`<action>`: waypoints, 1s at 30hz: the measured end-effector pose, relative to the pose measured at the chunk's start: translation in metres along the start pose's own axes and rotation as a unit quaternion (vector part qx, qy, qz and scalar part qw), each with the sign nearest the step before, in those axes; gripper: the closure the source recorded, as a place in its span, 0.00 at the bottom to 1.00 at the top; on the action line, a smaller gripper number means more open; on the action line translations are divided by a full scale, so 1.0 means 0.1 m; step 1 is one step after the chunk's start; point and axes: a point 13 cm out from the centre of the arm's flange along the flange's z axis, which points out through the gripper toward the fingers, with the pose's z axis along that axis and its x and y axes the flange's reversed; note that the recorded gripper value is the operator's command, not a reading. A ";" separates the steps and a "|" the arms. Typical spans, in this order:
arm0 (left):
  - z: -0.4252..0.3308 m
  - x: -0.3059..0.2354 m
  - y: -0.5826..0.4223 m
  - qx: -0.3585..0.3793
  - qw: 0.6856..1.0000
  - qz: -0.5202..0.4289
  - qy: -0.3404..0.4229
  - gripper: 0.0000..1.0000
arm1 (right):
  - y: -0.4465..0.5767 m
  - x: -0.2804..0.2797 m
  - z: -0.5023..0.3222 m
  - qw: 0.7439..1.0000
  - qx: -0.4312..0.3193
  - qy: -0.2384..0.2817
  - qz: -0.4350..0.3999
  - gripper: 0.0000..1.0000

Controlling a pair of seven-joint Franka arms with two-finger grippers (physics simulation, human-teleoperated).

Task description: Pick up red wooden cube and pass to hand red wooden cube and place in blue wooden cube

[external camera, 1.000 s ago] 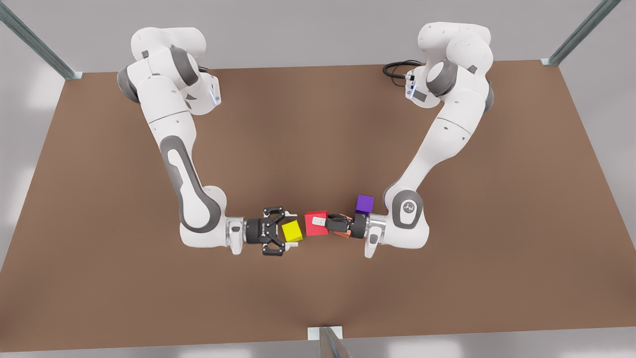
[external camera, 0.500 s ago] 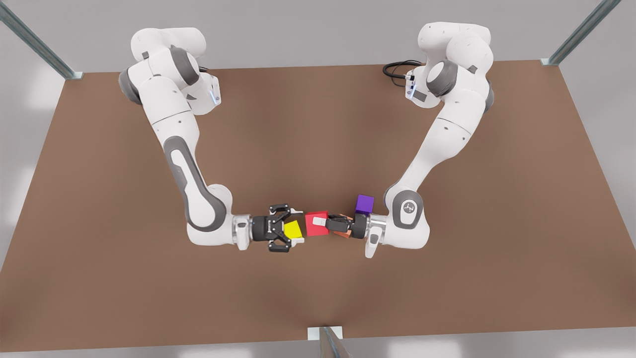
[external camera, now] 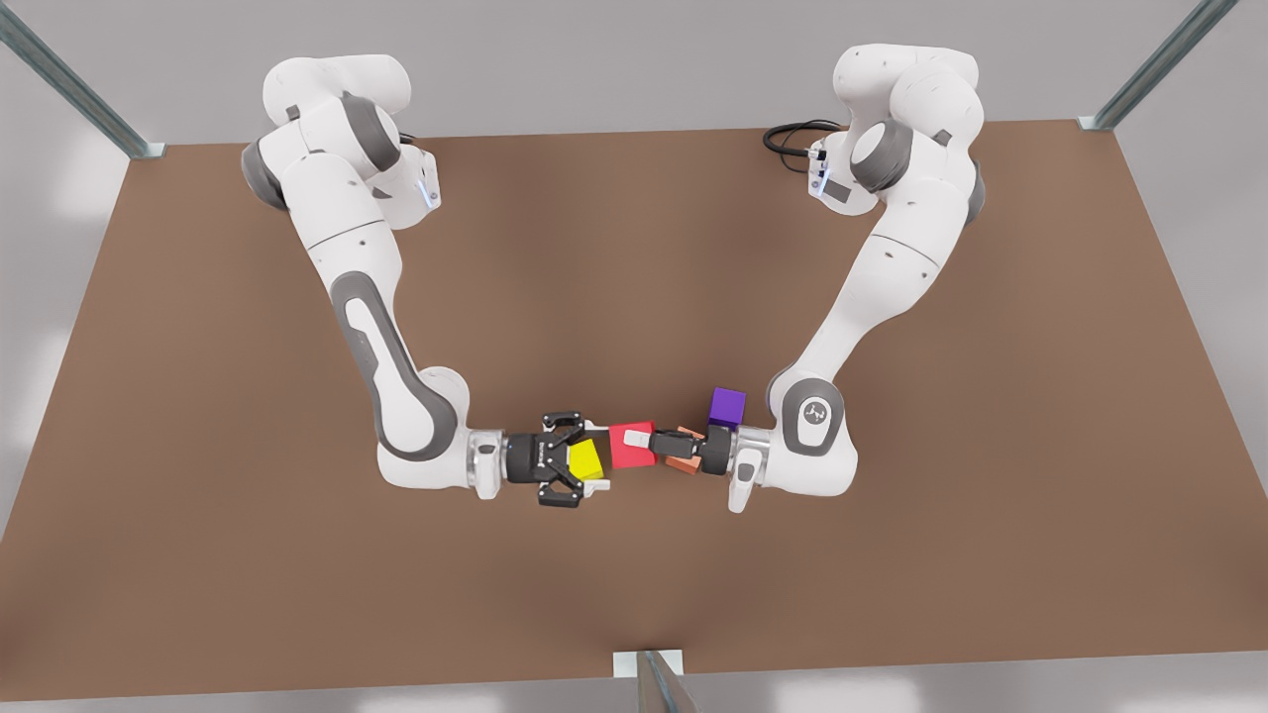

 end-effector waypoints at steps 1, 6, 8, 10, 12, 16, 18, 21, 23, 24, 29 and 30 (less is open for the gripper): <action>0.00 0.00 0.00 0.000 1.000 0.001 0.000 0.35 | 0.00 0.01 0.01 1.000 0.001 0.002 0.000 0.00; -0.03 -0.01 0.00 0.000 1.000 0.007 -0.001 0.35 | 0.02 0.07 0.05 1.000 0.005 0.012 0.006 0.00; -0.04 -0.01 0.00 0.000 1.000 0.009 -0.001 0.35 | 0.03 0.07 0.07 1.000 0.006 0.011 0.008 0.00; -0.04 -0.01 0.00 0.000 1.000 0.010 -0.001 0.35 | 0.02 0.07 0.06 1.000 0.008 0.012 0.009 0.00; -0.06 -0.02 0.02 0.000 1.000 0.011 -0.002 0.36 | 0.01 0.08 0.05 1.000 0.010 0.014 0.010 0.00; -0.07 -0.02 0.02 0.000 1.000 0.015 -0.002 0.36 | 0.01 0.09 0.04 1.000 0.010 0.015 0.012 0.00; -0.08 -0.03 0.02 0.000 1.000 0.016 -0.002 0.36 | 0.02 0.09 0.05 1.000 0.009 0.014 0.013 0.00; -0.09 -0.02 0.01 0.000 1.000 0.018 -0.001 0.36 | 0.05 0.08 0.08 1.000 0.007 0.012 0.016 0.00; -0.11 -0.03 0.01 0.000 1.000 0.019 -0.002 0.36 | 0.06 0.08 0.09 1.000 0.006 0.011 0.018 0.00; -0.12 -0.03 0.01 0.000 1.000 0.020 -0.002 0.36 | 0.06 0.08 0.09 1.000 0.005 0.011 0.018 0.00; -0.18 -0.05 0.00 -0.001 1.000 0.024 -0.003 0.36 | 0.08 0.05 0.11 1.000 0.003 0.007 0.019 0.00; -0.19 -0.05 0.01 -0.001 1.000 0.024 -0.003 0.36 | 0.08 0.05 0.11 1.000 0.002 0.007 0.020 0.00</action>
